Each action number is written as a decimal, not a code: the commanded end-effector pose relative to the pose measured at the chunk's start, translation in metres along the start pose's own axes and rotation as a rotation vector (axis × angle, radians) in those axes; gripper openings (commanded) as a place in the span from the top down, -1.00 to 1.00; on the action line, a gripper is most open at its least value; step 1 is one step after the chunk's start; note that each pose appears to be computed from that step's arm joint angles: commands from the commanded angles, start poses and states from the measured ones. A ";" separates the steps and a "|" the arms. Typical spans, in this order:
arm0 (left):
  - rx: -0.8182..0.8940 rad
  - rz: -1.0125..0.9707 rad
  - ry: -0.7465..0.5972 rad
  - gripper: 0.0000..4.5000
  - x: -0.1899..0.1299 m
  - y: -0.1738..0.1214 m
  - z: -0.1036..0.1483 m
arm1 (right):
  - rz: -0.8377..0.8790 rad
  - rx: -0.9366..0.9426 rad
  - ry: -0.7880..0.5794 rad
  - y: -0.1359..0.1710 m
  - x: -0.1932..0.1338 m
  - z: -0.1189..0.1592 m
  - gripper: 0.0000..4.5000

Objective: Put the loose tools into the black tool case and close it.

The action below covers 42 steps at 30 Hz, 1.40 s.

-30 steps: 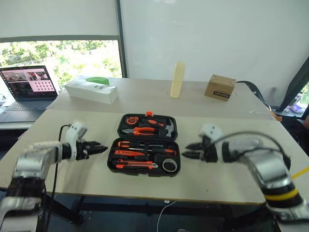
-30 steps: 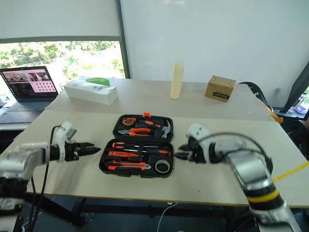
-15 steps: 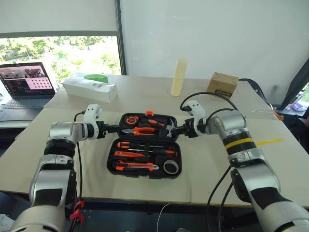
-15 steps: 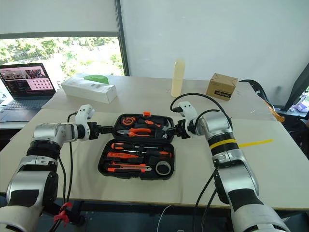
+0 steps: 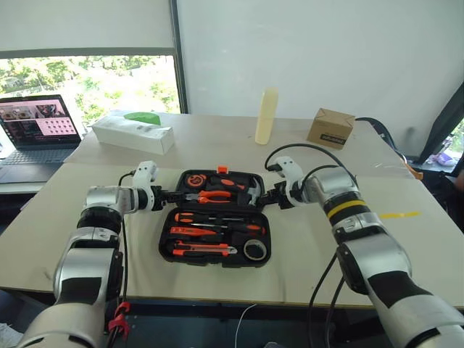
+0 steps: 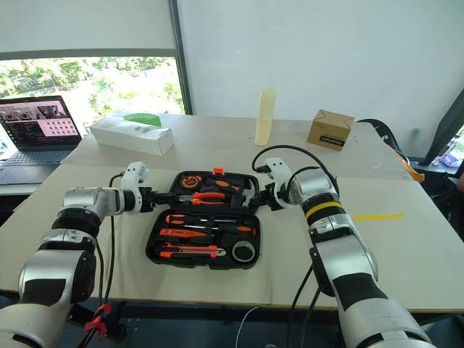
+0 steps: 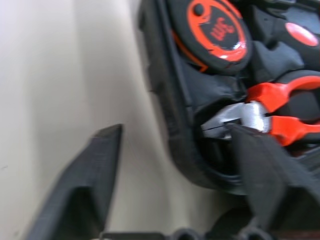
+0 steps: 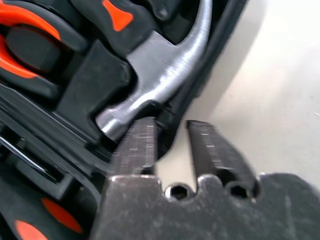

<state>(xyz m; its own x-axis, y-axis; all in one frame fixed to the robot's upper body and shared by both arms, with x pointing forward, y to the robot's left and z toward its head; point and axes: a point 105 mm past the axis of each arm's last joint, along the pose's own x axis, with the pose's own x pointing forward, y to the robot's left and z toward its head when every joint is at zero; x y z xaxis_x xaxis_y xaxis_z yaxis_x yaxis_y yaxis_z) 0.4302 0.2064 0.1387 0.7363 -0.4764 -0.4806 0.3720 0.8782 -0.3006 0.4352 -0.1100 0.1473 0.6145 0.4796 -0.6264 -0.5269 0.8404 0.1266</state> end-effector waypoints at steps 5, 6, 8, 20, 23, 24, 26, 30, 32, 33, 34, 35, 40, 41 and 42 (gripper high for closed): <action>-0.046 0.006 -0.028 0.98 -0.005 0.003 0.009 | 0.033 0.012 -0.058 -0.002 -0.004 0.007 1.00; -0.054 -0.021 -0.055 0.98 -0.006 0.000 0.012 | 0.064 -0.009 -0.116 0.002 -0.007 0.014 1.00; -0.054 -0.095 -0.132 0.98 -0.011 -0.006 0.022 | 0.095 -0.096 -0.247 0.006 -0.015 0.028 1.00; 0.691 -0.166 -0.537 0.98 -0.065 -0.027 0.004 | 0.008 -1.073 -0.657 0.041 -0.075 -0.018 1.00; 0.862 -0.130 -0.624 0.98 -0.077 -0.033 -0.008 | -0.053 -1.178 -0.663 0.035 -0.076 -0.039 1.00; 0.946 -0.132 -0.615 0.98 -0.078 -0.036 -0.016 | -0.070 -1.210 -0.672 0.034 -0.077 -0.044 1.00; 1.054 -0.139 -0.588 0.98 -0.081 -0.038 -0.033 | -0.110 -1.276 -0.685 0.031 -0.079 -0.053 1.00; 1.220 -0.208 -0.499 0.98 -0.087 -0.039 -0.070 | -0.153 -1.405 -0.644 0.021 -0.080 -0.077 1.00; 1.249 -0.236 -0.457 0.98 -0.089 -0.036 -0.084 | -0.182 -1.409 -0.639 0.013 -0.082 -0.083 1.00; 1.242 -0.263 -0.433 1.00 -0.091 -0.035 -0.092 | -0.181 -1.405 -0.631 0.010 -0.083 -0.087 0.83; 1.262 -0.270 -0.425 0.83 -0.093 -0.034 -0.096 | -0.165 -1.400 -0.628 0.010 -0.083 -0.091 0.65; 1.263 -0.275 -0.419 0.66 -0.094 -0.033 -0.098 | -0.154 -1.402 -0.616 0.009 -0.083 -0.094 0.52; 1.173 -0.228 -0.388 -0.10 -0.099 -0.014 -0.092 | -0.122 -1.407 -0.634 0.011 -0.093 -0.099 -0.22; 1.165 -0.223 -0.384 -0.25 -0.100 -0.013 -0.091 | -0.116 -1.399 -0.624 0.010 -0.093 -0.101 -0.37; 1.139 -0.222 -0.369 -0.41 -0.100 -0.009 -0.090 | -0.122 -1.387 -0.628 0.008 -0.097 -0.101 -0.52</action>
<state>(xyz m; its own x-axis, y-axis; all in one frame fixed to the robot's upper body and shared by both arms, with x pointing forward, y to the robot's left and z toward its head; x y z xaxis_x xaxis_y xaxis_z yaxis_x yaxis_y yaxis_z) 0.2977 0.2345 0.1031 0.6219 -0.7533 -0.2138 0.6705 0.3712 0.6424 0.3137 -0.1687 0.1139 0.6404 0.7491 -0.1696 -0.3920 0.1289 -0.9109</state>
